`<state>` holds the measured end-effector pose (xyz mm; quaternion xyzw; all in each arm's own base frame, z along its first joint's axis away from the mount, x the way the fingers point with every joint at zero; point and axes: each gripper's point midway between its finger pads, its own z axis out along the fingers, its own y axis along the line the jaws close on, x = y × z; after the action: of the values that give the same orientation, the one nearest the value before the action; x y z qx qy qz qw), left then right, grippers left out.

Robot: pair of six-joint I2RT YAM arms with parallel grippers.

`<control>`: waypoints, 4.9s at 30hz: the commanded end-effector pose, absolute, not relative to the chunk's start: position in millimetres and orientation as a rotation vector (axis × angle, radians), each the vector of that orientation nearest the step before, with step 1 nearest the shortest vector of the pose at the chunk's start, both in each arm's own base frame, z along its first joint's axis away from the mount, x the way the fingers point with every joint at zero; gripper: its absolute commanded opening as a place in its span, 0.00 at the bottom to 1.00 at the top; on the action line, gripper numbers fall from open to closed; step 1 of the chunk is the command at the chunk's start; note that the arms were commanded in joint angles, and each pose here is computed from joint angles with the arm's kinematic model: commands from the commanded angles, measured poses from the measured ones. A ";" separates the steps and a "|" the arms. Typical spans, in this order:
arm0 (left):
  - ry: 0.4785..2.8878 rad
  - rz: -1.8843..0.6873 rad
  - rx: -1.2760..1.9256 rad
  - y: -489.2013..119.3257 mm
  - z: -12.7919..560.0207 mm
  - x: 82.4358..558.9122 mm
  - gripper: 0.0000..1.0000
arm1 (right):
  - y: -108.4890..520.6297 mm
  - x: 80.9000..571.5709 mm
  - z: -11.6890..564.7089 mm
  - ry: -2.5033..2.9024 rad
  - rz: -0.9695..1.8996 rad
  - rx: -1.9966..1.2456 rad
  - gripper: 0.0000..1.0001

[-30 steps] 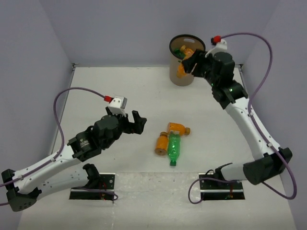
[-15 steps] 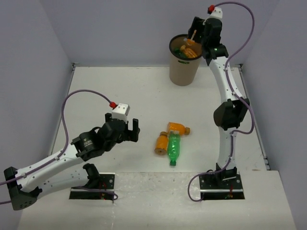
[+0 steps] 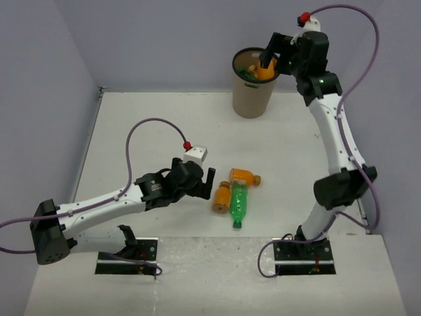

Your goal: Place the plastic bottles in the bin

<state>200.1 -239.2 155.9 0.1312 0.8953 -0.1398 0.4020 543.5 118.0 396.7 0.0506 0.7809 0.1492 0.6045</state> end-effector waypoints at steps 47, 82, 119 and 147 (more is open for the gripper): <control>2.549 -0.341 0.323 -282.8 9.0 171.1 0.62 | 147.7 266.8 288.9 1.914 0.730 -0.137 0.99; 1.396 -1.214 0.552 -281.1 241.7 121.3 0.00 | 312.4 150.8 263.7 1.944 1.473 -0.755 0.96; 1.917 -0.674 0.083 -209.2 228.7 181.2 1.00 | 200.8 342.2 344.4 1.799 0.604 -0.076 0.00; 2.167 -0.607 0.315 -261.2 186.5 167.5 1.00 | 102.9 550.7 423.1 1.672 0.156 0.186 0.99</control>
<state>165.8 -221.8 165.2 0.1307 0.8720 -0.1985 0.4279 609.8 116.9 356.0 0.0616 0.7724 0.0764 0.6275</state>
